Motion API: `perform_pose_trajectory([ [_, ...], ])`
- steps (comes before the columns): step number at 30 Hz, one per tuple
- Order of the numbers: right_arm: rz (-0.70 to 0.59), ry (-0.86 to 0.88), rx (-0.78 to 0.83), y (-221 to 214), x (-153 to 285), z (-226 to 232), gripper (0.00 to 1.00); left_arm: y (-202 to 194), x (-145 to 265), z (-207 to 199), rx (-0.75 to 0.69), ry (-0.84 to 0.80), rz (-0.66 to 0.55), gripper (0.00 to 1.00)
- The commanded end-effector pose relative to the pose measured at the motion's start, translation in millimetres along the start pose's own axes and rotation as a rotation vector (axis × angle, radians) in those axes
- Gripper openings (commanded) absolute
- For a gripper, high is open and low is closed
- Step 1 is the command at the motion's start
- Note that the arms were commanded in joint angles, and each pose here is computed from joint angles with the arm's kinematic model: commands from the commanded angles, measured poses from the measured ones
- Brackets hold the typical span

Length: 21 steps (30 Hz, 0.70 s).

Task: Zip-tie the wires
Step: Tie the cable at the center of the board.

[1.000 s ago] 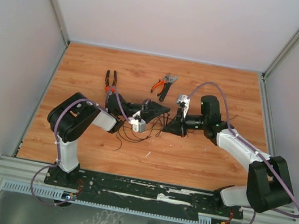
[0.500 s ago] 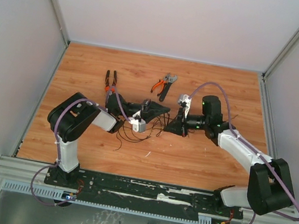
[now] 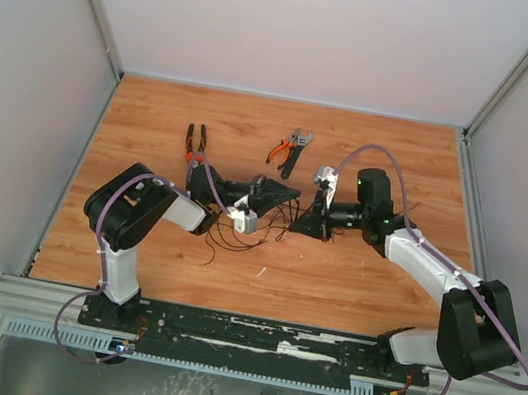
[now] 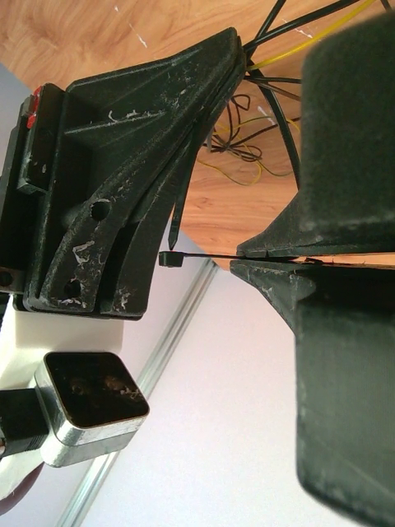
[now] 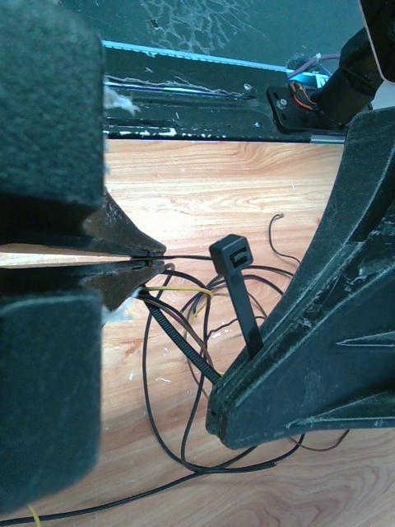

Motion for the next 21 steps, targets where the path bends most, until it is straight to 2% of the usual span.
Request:
perform_pose_trajectory([
  [1, -0.016, 0.027, 0.018, 6.6, 3.3, 7.5, 0.00, 23.4, -2.6, 27.8, -0.167, 0.078, -0.072, 0.00],
  [21, -0.028, 0.040, 0.014, 7.5, 3.4, 11.0, 0.00, 24.5, -2.6, 28.3, -0.169, 0.078, -0.074, 0.00],
])
Point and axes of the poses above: each gripper's point midway between its finger pads, its own x axis back along the fingers, its own z axis along the line the jaws close on, y = z × x, the point moved 2 cm from there along x, back along the fingers, and after that the axes turned 7 degrees about x, right-handed, at the moved point
